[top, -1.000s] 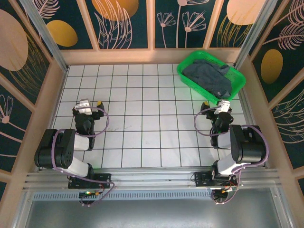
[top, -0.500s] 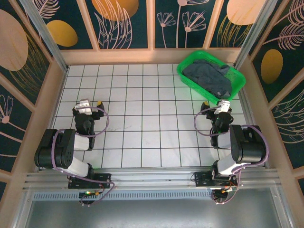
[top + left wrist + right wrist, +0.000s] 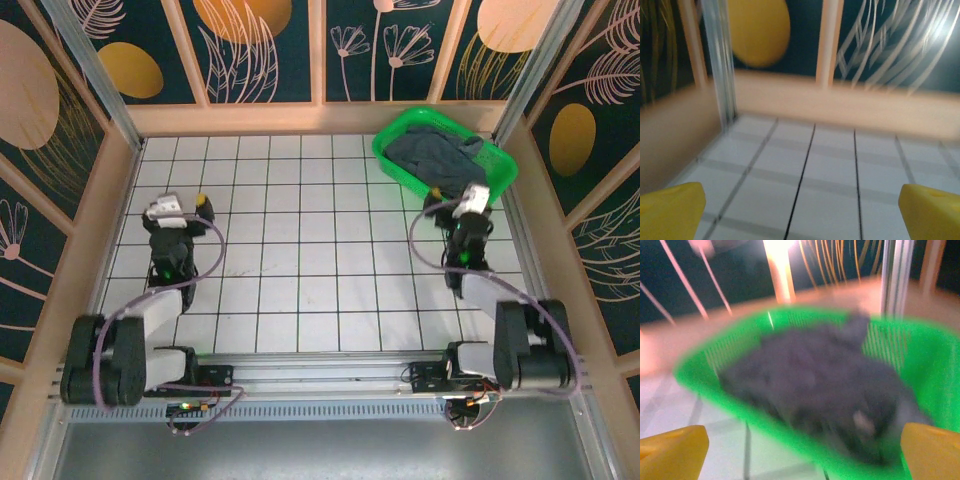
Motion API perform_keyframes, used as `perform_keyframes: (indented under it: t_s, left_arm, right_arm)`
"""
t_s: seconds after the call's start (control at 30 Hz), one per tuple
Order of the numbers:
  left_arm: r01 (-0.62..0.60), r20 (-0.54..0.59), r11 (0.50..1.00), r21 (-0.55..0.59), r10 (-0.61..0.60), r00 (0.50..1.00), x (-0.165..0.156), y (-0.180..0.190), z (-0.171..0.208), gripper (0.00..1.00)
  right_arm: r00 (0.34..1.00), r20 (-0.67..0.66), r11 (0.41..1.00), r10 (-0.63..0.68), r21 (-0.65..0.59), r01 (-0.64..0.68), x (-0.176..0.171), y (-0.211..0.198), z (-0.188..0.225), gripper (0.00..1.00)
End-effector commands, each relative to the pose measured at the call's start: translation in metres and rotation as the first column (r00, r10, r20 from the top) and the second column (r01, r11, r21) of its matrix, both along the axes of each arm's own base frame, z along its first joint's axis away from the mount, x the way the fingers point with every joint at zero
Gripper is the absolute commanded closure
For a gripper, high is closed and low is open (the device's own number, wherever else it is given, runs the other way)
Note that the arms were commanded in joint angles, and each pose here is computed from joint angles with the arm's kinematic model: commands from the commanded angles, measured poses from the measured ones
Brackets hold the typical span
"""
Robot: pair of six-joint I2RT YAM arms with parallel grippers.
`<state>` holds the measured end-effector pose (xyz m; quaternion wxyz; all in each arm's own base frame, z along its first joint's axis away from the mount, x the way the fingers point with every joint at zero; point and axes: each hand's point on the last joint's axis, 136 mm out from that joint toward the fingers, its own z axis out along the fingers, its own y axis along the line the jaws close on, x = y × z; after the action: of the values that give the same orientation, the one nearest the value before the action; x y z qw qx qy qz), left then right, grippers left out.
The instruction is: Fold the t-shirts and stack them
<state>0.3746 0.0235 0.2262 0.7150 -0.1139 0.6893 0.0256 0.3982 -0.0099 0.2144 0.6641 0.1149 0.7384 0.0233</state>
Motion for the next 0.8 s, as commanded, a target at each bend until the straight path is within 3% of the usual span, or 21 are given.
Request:
perform_keyframes:
  t_s: [0.0, 0.03, 0.07, 0.1, 0.2, 0.27, 0.37, 0.53, 0.7, 0.77]
  left_arm:
    - [-0.203, 0.014, 0.935, -0.29, 0.217, 0.976, -0.005, 0.033, 0.067, 0.01]
    - [-0.284, -0.072, 0.882, -0.376, 0.278, 0.958, -0.008, 0.042, 0.067, 0.01]
    - [-0.319, -0.07, 0.833, -0.452, 0.324, 0.944, -0.006, 0.048, 0.08, 0.01]
    - [-0.276, -0.07, 0.833, -0.479, 0.277, 0.958, 0.004, 0.043, 0.087, 0.01]
    - [-0.072, -0.09, 0.845, -0.53, 0.029, 0.996, 0.044, 0.003, 0.113, 0.01]
    - [0.032, -0.131, 0.81, -0.586, -0.134, 0.982, 0.07, -0.03, 0.118, 0.01]
    - [0.139, -0.21, 0.792, -0.594, -0.319, 0.924, 0.088, -0.086, 0.109, 0.01]
    - [0.285, -0.339, 0.82, -0.497, -0.486, 0.805, 0.082, -0.175, 0.094, 0.06]
    - [0.404, -0.379, 0.757, -0.513, -0.622, 0.685, 0.057, -0.243, 0.069, 0.18]
    - [0.413, -0.392, 0.746, -0.523, -0.641, 0.66, 0.05, -0.256, 0.06, 0.21]
  right_arm:
    - [0.983, -0.116, 0.952, -0.144, 0.256, 0.17, 0.002, -0.022, 0.07, 0.01]
    - [0.97, -0.153, 0.919, -0.189, 0.32, 0.229, 0.004, -0.031, 0.075, 0.01]
    - [0.982, -0.162, 0.923, -0.094, 0.355, 0.147, 0.015, -0.025, 0.082, 0.01]
    - [0.98, -0.191, 0.919, -0.052, 0.376, 0.122, 0.026, -0.025, 0.084, 0.02]
    - [0.941, -0.32, 0.904, -0.108, 0.363, 0.226, 0.047, -0.031, 0.084, 0.13]
    - [0.903, -0.416, 0.903, -0.106, 0.339, 0.262, 0.066, -0.029, 0.072, 0.17]
    - [0.821, -0.558, 0.902, -0.125, 0.28, 0.327, 0.085, -0.032, 0.036, 0.17]
    - [0.666, -0.732, 0.907, -0.144, 0.172, 0.386, 0.106, -0.037, -0.033, 0.18]
    - [0.575, -0.815, 0.924, -0.067, 0.167, 0.344, 0.129, -0.025, -0.099, 0.18]
    - [0.523, -0.849, 0.918, -0.078, 0.143, 0.369, 0.128, -0.025, -0.123, 0.18]
